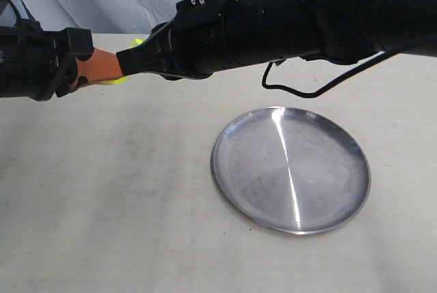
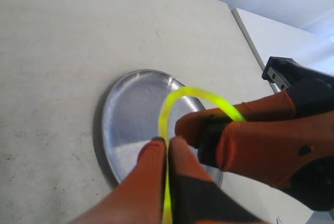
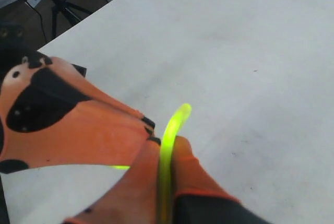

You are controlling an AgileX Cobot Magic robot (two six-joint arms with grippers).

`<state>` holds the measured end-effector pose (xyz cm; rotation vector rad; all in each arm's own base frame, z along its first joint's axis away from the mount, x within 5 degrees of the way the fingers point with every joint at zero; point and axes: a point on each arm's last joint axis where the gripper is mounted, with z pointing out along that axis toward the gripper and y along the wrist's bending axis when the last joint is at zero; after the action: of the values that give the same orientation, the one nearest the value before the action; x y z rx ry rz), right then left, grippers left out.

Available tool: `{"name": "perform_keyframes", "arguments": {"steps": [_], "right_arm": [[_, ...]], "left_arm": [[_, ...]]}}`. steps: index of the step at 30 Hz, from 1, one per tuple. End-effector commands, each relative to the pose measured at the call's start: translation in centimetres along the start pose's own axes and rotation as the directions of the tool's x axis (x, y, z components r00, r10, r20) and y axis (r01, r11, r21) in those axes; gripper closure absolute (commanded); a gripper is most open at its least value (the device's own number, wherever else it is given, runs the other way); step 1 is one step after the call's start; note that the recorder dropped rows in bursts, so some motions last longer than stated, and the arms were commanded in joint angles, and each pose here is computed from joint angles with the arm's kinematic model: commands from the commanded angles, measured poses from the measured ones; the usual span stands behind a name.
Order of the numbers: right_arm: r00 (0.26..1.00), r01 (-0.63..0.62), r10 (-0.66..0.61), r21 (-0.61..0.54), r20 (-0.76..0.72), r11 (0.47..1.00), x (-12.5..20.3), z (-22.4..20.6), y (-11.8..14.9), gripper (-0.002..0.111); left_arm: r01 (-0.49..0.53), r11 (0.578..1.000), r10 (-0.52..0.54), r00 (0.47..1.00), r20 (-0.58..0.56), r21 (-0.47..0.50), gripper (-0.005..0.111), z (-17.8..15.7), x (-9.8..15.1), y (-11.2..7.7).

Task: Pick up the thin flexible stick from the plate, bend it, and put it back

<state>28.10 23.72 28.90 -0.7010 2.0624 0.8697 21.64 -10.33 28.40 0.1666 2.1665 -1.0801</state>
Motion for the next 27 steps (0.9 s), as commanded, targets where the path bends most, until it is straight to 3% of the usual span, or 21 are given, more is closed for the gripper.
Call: {"name": "perform_keyframes", "arguments": {"steps": [1,27], "right_arm": [[1.000,0.020,-0.020,-0.034,-0.017,0.999,0.0,0.0,0.7,0.108],[0.999,0.048,-0.049,0.064,0.019,0.997,-0.3,-2.3,0.7,0.108]], "left_arm": [[0.010,0.994,-0.011,1.000,0.008,0.112,0.106,0.0,-0.3,-1.3],[-0.003,0.986,0.001,1.000,0.009,0.168,0.107,0.0,-0.3,-1.9]]}}
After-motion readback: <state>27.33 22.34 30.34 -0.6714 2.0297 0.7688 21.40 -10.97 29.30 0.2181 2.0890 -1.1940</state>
